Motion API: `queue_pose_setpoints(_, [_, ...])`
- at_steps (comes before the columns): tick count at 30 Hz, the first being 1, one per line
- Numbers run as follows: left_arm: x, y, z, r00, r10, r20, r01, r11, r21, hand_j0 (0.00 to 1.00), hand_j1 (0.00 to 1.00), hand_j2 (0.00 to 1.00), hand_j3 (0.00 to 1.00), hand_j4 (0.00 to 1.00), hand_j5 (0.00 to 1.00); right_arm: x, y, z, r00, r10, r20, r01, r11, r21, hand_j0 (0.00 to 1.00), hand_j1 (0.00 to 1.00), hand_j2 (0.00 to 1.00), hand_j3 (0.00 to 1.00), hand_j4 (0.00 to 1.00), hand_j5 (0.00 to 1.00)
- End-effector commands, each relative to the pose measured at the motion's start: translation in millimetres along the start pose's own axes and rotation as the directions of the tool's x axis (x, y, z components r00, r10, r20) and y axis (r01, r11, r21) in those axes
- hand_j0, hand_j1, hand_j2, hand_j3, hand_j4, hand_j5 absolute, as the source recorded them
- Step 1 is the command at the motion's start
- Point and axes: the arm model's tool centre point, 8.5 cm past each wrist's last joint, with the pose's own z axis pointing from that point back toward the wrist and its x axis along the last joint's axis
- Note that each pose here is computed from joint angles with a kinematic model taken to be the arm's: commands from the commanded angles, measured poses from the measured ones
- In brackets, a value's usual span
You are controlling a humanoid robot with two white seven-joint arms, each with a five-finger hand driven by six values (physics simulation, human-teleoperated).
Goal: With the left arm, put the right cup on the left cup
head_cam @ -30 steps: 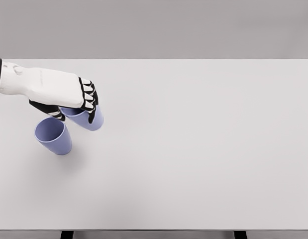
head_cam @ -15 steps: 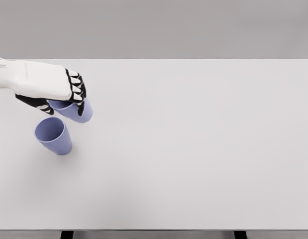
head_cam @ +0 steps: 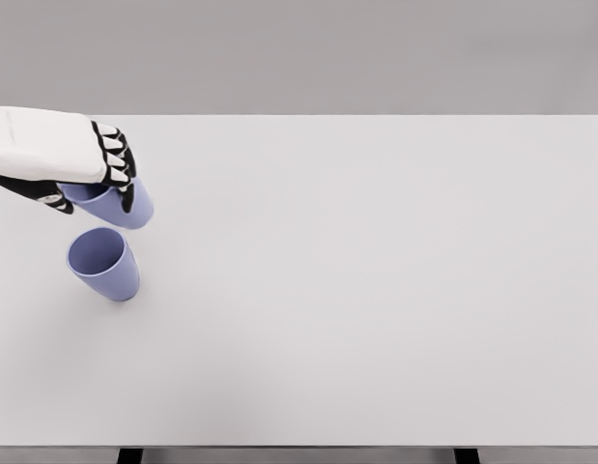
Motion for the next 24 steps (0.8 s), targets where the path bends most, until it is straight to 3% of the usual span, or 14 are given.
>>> queue_pose_setpoints(1, [-1.3, -2.1, 5.4, 1.0, 0.011, -0.014, -0.01, 1.0, 0.003, 0.57, 0.57, 0.57, 0.57, 0.57, 0.57, 0.0, 0.0, 0.0, 1.0, 0.0, 0.0, 0.0, 1.0, 0.0, 1.0, 1.0, 1.0, 1.0, 1.0, 1.0])
queue_pose_setpoints(24, [2.7, -21.0, 37.7, 0.996, 0.047, -0.08, -0.048, 0.999, -0.01, 0.56, 0.56, 0.56, 0.56, 0.56, 0.56, 0.0, 0.0, 0.0, 1.0, 0.0, 0.0, 0.0, 1.0, 0.0, 1.0, 1.0, 1.0, 1.0, 1.0, 1.0])
